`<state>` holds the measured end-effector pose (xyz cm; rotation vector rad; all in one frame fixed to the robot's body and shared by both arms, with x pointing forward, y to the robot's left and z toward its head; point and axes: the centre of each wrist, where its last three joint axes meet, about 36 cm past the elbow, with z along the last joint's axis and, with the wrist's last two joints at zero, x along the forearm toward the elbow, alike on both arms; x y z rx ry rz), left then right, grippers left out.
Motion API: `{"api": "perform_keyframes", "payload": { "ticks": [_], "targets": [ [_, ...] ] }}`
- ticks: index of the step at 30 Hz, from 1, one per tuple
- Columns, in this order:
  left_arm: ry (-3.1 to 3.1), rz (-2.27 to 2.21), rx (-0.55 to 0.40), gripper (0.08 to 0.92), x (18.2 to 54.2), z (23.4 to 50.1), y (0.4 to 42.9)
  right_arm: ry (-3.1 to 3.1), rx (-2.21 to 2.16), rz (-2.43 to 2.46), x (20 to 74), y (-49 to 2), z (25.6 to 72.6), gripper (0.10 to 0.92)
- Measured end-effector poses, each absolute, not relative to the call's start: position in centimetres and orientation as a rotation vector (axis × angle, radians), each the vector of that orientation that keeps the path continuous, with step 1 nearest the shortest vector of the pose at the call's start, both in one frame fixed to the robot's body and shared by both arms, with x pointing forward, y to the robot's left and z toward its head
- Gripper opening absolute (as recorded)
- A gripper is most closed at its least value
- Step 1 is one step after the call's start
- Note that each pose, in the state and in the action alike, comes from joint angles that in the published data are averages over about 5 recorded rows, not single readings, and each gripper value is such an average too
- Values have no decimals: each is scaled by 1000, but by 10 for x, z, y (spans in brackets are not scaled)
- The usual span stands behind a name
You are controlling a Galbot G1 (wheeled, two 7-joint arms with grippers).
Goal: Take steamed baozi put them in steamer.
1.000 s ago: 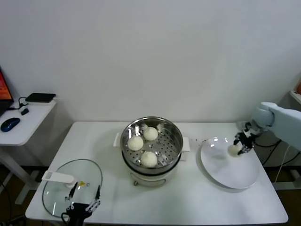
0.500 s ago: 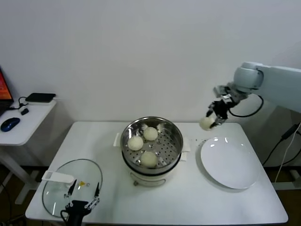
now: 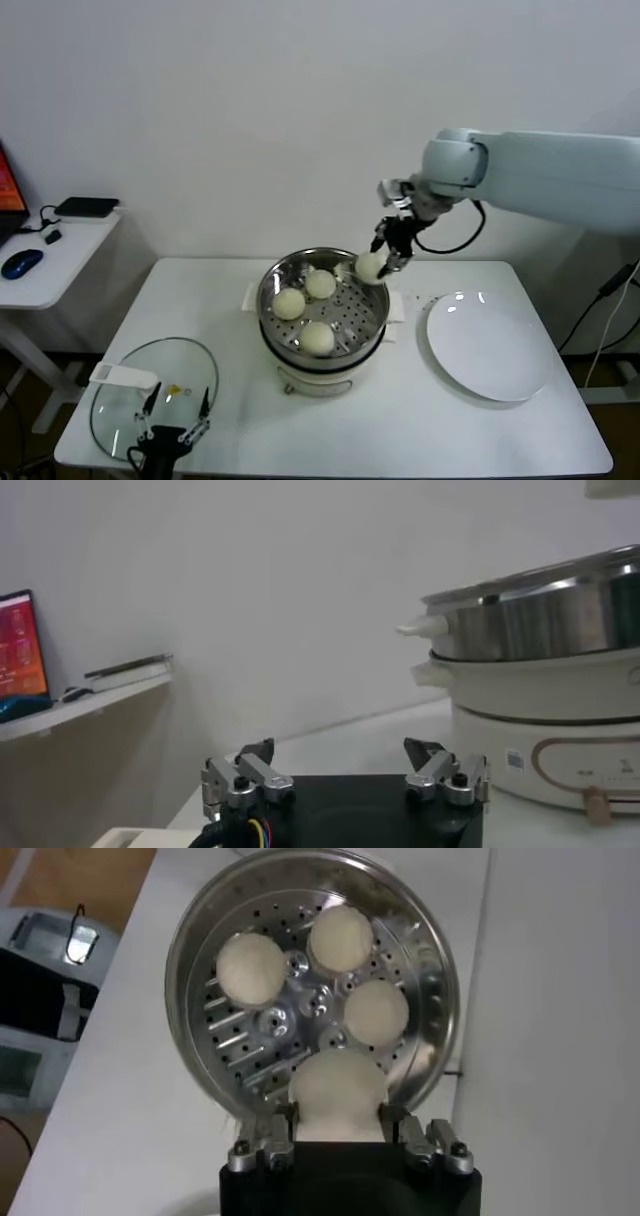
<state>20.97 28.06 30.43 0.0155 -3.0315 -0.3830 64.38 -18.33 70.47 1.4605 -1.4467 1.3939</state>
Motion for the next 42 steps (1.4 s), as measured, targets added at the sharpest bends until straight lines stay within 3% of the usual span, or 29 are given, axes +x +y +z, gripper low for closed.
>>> {"api": "perform_keyframes", "payload": {
  "ticks": [21, 26, 32, 42],
  "targets": [
    [-3018, -382, 18, 823, 211, 299, 283, -1366, 1459, 1383, 645, -149, 607, 604],
    [-3021, -384, 19, 823, 211, 299, 284, -1370, 1454, 1395, 645, -146, 599, 686],
    [-3022, -389, 21, 823, 209, 301, 284, -1406, 1458, 1385, 645, -146, 604, 812],
    [-3033, -395, 16, 823, 212, 305, 283, -1602, 1444, 1339, 642, -165, 659, 823]
  ]
}}
